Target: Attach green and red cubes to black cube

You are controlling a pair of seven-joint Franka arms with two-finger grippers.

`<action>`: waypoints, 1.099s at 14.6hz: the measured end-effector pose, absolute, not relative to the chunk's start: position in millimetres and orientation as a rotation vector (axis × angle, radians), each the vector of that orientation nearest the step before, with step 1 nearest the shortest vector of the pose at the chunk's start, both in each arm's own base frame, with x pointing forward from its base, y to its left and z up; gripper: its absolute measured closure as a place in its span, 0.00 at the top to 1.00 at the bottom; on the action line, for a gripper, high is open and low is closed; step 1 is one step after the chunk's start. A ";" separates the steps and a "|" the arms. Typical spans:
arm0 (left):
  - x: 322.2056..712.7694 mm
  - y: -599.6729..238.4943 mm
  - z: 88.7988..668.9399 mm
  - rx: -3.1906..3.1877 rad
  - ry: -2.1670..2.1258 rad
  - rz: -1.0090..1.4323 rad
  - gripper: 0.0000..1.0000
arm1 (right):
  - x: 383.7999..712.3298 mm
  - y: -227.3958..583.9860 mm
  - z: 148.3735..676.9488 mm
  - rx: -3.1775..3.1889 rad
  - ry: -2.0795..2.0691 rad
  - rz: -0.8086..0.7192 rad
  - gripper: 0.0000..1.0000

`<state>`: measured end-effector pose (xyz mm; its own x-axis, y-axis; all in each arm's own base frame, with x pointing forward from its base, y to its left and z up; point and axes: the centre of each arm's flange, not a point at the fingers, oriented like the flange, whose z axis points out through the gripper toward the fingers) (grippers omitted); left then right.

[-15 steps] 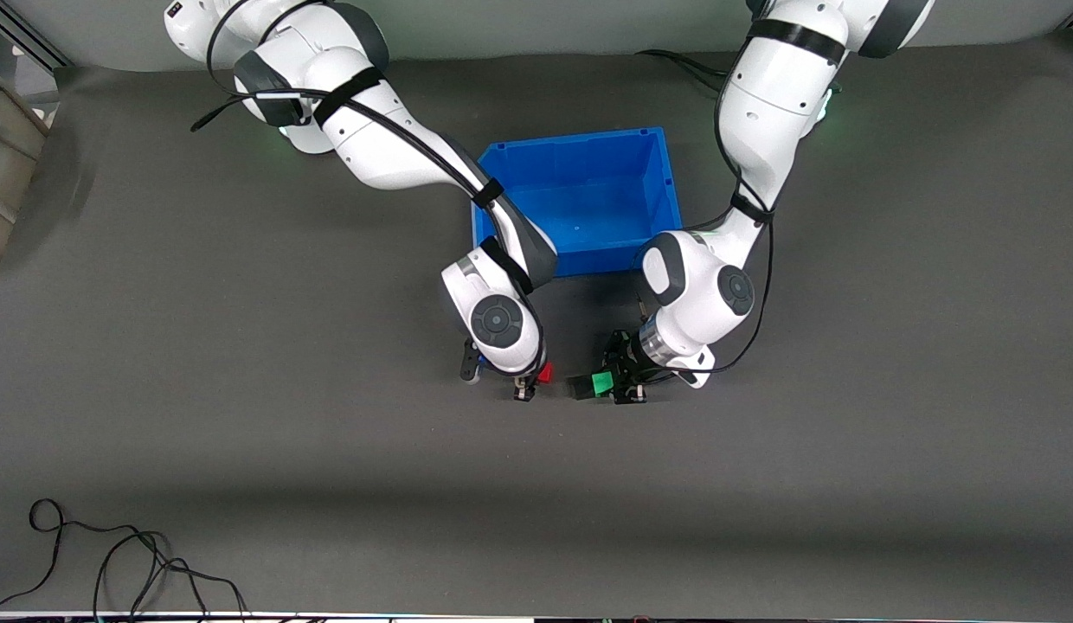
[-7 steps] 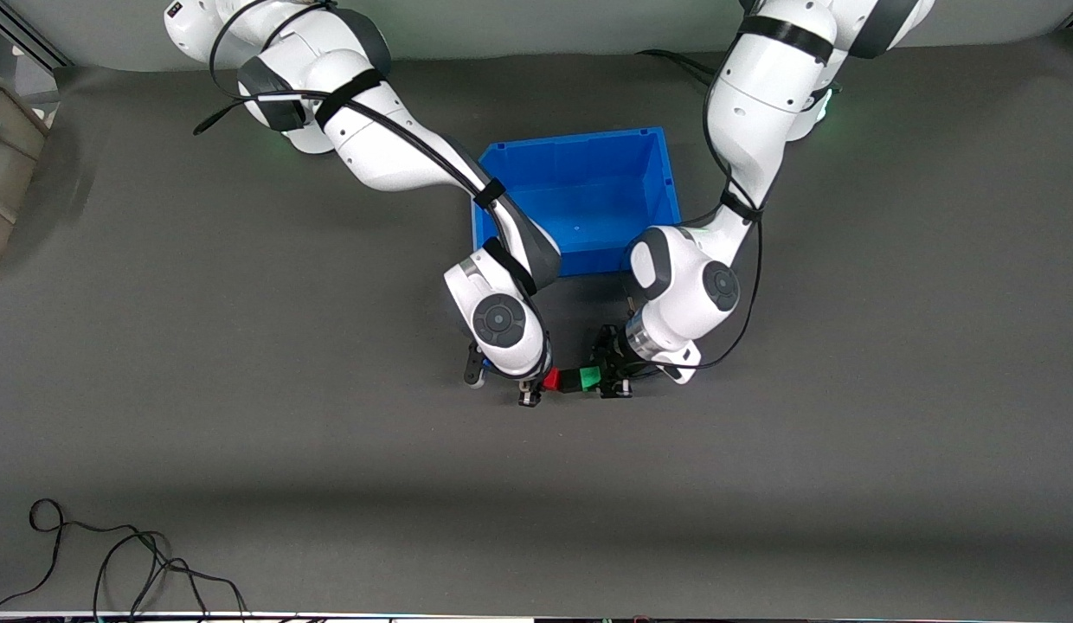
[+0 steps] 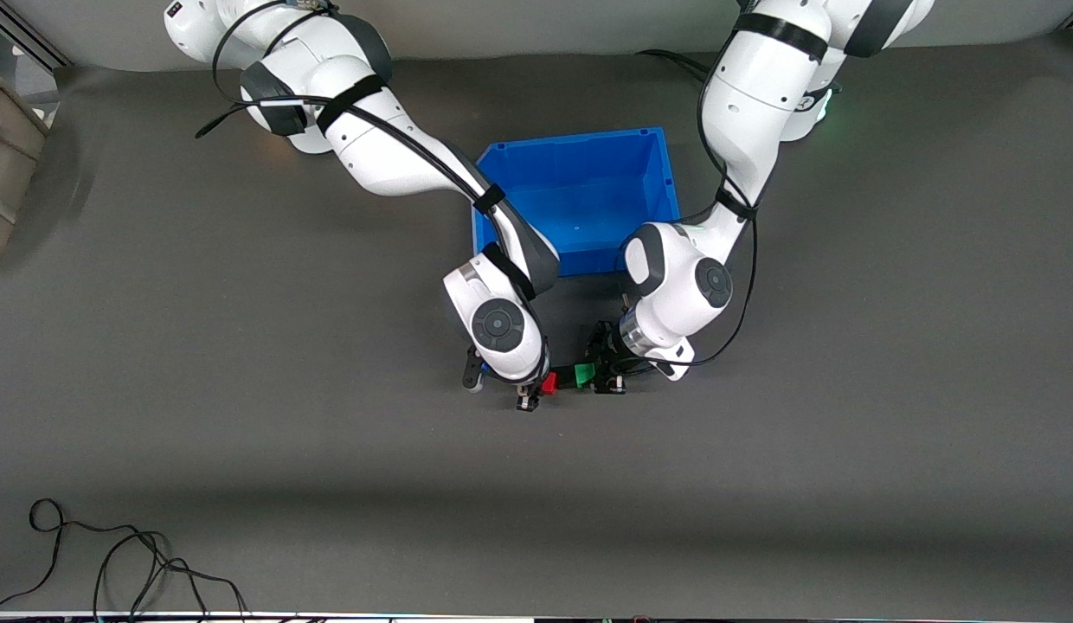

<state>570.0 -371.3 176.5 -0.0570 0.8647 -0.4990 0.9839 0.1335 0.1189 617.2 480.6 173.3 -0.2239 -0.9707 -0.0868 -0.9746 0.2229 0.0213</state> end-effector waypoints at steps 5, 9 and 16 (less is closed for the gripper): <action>578.1 -362.9 181.4 1.761 1.968 -0.326 1.00 | 616.7 480.9 169.5 -1.925 2.415 0.109 0.40; 608.2 -317.4 206.4 1.766 1.955 -0.316 1.00 | 617.7 481.6 171.9 -1.998 2.345 0.103 0.44; 629.3 -185.7 263.8 1.944 1.816 -0.275 1.00 | 634.4 479.8 223.2 -2.117 2.161 0.090 0.99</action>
<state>629.3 -185.7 263.8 0.1075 0.8879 -0.4473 0.9806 -0.0204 0.1951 634.4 479.8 223.2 -0.0182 -0.9922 -0.1234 -0.9990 0.0231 -0.0377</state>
